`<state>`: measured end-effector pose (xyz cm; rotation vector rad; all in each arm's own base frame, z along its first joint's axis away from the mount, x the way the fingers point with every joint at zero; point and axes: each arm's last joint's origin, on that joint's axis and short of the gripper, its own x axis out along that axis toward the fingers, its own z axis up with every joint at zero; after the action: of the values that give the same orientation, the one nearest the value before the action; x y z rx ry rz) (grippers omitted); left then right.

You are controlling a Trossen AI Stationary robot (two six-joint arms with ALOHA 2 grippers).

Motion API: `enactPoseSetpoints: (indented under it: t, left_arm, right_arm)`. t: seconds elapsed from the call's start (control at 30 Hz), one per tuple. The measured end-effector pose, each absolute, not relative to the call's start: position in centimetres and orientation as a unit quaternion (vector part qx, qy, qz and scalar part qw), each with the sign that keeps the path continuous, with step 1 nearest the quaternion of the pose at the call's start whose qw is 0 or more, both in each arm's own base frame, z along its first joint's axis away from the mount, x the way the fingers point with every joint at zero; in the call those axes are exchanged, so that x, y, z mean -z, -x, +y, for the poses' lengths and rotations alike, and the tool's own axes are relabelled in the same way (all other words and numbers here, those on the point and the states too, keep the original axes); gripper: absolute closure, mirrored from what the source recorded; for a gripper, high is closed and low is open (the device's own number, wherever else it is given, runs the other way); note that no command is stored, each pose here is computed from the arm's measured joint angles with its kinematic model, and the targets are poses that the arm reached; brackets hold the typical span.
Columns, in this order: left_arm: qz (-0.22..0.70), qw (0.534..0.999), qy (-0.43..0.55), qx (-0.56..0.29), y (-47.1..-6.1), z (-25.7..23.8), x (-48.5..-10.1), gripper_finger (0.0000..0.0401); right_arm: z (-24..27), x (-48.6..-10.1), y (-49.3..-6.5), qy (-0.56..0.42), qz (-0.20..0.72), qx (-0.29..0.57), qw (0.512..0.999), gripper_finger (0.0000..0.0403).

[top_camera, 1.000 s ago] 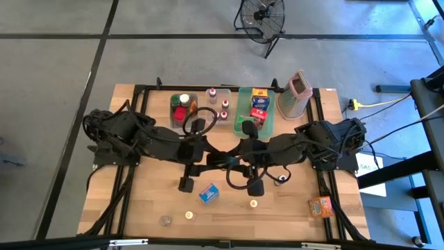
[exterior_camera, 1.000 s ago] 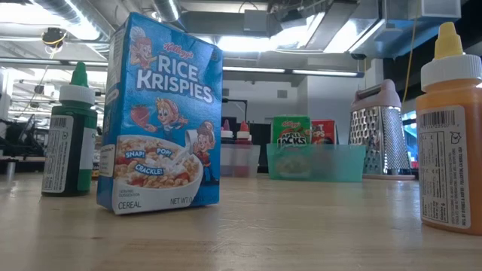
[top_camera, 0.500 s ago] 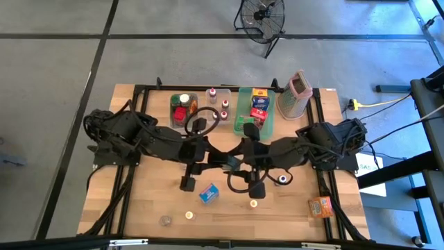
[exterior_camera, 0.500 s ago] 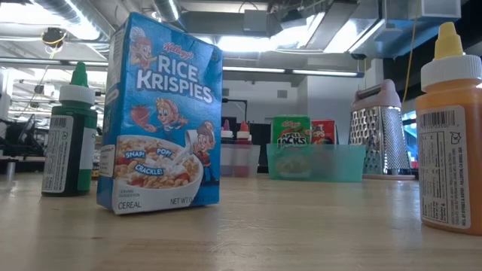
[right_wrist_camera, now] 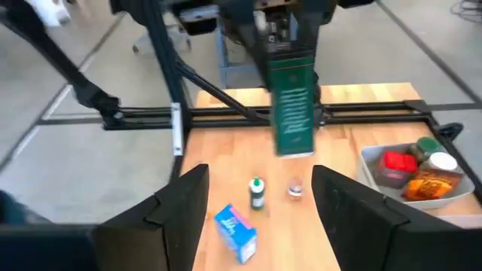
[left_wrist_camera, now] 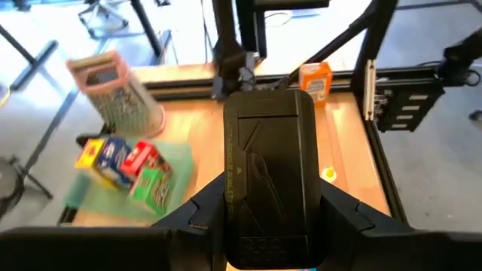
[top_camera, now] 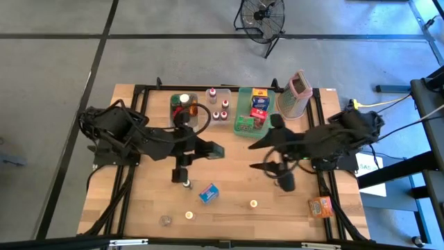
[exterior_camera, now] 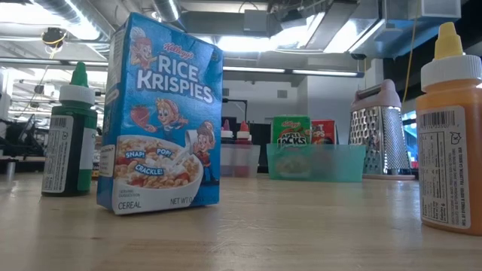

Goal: Pick & Place Kitchen Items
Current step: Put the black seasoning can into the gray bin

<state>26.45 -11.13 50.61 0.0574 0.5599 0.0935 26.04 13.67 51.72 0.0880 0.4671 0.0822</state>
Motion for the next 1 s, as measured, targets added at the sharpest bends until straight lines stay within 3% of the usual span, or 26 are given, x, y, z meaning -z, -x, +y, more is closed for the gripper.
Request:
enactPoseSetpoints:
  t: [0.43, 0.7, 1.0]
  left_arm:
    - [0.320, 0.942, -0.039, -0.089, -24.4, -7.7, -50.9, 0.0274]
    - [0.350, 0.931, -0.046, -0.091, -23.1, -3.3, -51.4, 0.0274]
    - [0.375, 0.920, 0.005, -0.111, -21.0, 2.1, -51.7, 0.0275]
  right_arm:
    - [13.5, -56.9, -18.3, -0.048, 0.101, -0.169, 0.979, 0.0164]
    - [10.7, -58.1, -15.2, -0.029, 0.070, -0.109, 0.991, 0.0164]
    - [8.8, -57.7, -13.9, 0.005, 0.086, 0.029, 0.996, 0.0164]
